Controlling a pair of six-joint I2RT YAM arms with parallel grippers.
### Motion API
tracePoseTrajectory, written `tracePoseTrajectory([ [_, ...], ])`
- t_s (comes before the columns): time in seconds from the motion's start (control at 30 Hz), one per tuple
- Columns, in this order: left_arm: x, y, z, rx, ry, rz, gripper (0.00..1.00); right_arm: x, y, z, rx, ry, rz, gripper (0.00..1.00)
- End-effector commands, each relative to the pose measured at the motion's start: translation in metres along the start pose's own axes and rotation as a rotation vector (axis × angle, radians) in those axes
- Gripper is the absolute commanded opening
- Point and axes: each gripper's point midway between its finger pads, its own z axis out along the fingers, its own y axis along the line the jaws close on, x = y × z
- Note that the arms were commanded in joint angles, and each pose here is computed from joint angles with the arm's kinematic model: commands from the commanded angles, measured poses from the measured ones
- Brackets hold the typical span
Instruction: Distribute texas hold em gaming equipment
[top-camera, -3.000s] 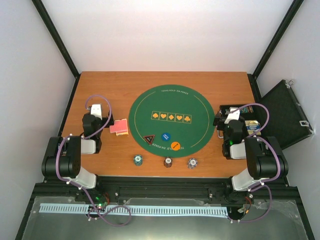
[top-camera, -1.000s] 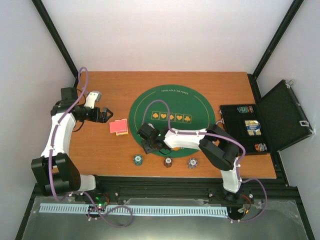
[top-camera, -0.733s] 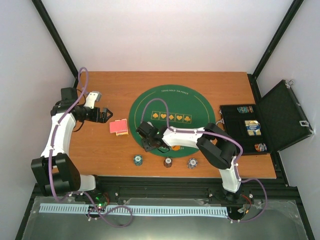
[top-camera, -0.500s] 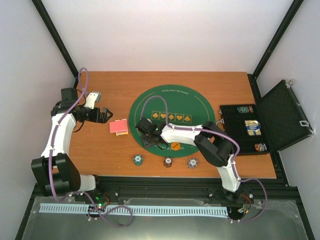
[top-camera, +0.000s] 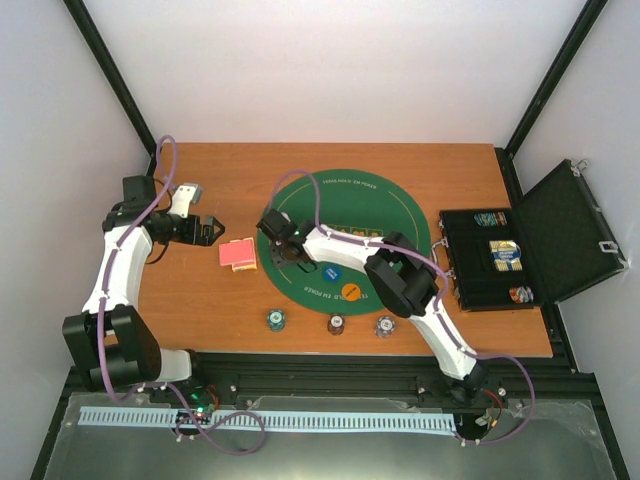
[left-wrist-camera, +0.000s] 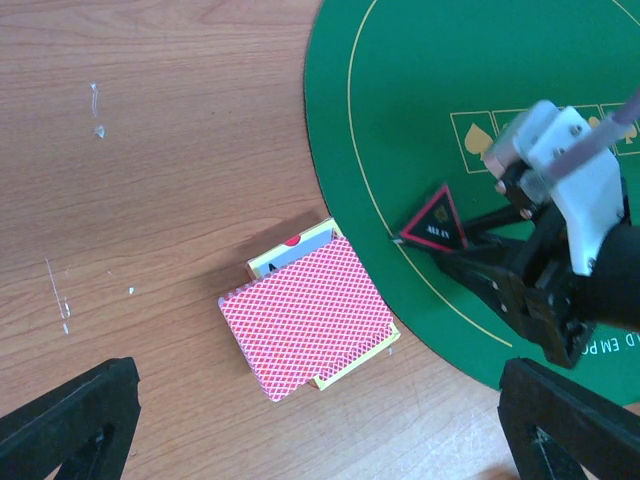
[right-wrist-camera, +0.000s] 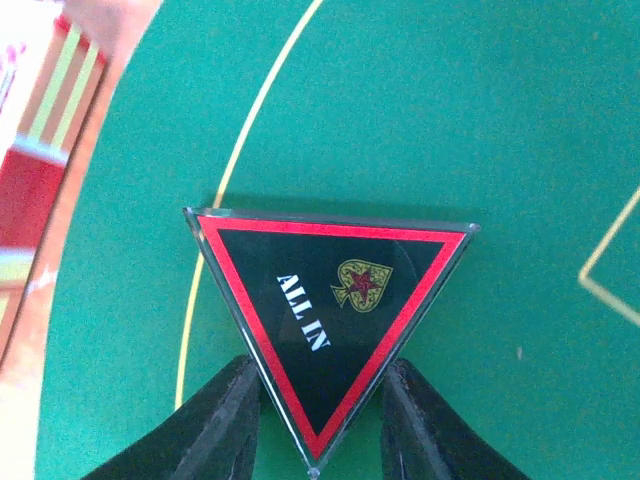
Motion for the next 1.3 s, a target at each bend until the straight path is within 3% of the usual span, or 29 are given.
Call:
tracePoseTrajectory([
  [0.0, -0.009, 0.000, -0.009, -0.009, -0.027, 0.000, 1.00, -0.009, -0.009, 0.019, 0.042, 0.015, 0.003, 0.35],
  [0.2, -0.010, -0.001, -0.011, -0.008, -0.029, 0.010, 1.00, -0.030, -0.018, 0.022, 0.050, 0.001, 0.057, 0.37],
  [0.33, -0.009, -0.002, -0.011, -0.003, -0.024, 0.013, 1.00, -0.037, -0.021, 0.007, 0.050, -0.016, 0.055, 0.47],
  [0.4, -0.008, -0.002, -0.011, -0.001, -0.022, 0.017, 1.00, -0.039, -0.026, -0.012, 0.061, -0.034, 0.058, 0.57],
  [0.47, -0.007, -0.003, -0.010, 0.003, -0.016, 0.021, 1.00, -0.034, -0.033, -0.029, 0.074, -0.048, 0.064, 0.65],
  [0.83, -0.005, -0.007, -0.008, 0.042, 0.009, 0.037, 1.00, 0.063, -0.076, -0.084, 0.111, -0.013, 0.158, 0.79],
  [0.97, -0.010, -0.008, -0.009, 0.050, 0.000, 0.031, 1.00, 0.083, -0.074, -0.084, 0.088, 0.003, 0.170, 0.79],
  [1.27, -0.016, -0.010, -0.013, 0.055, -0.014, 0.025, 1.00, 0.091, -0.072, -0.069, 0.081, 0.025, 0.148, 0.61],
])
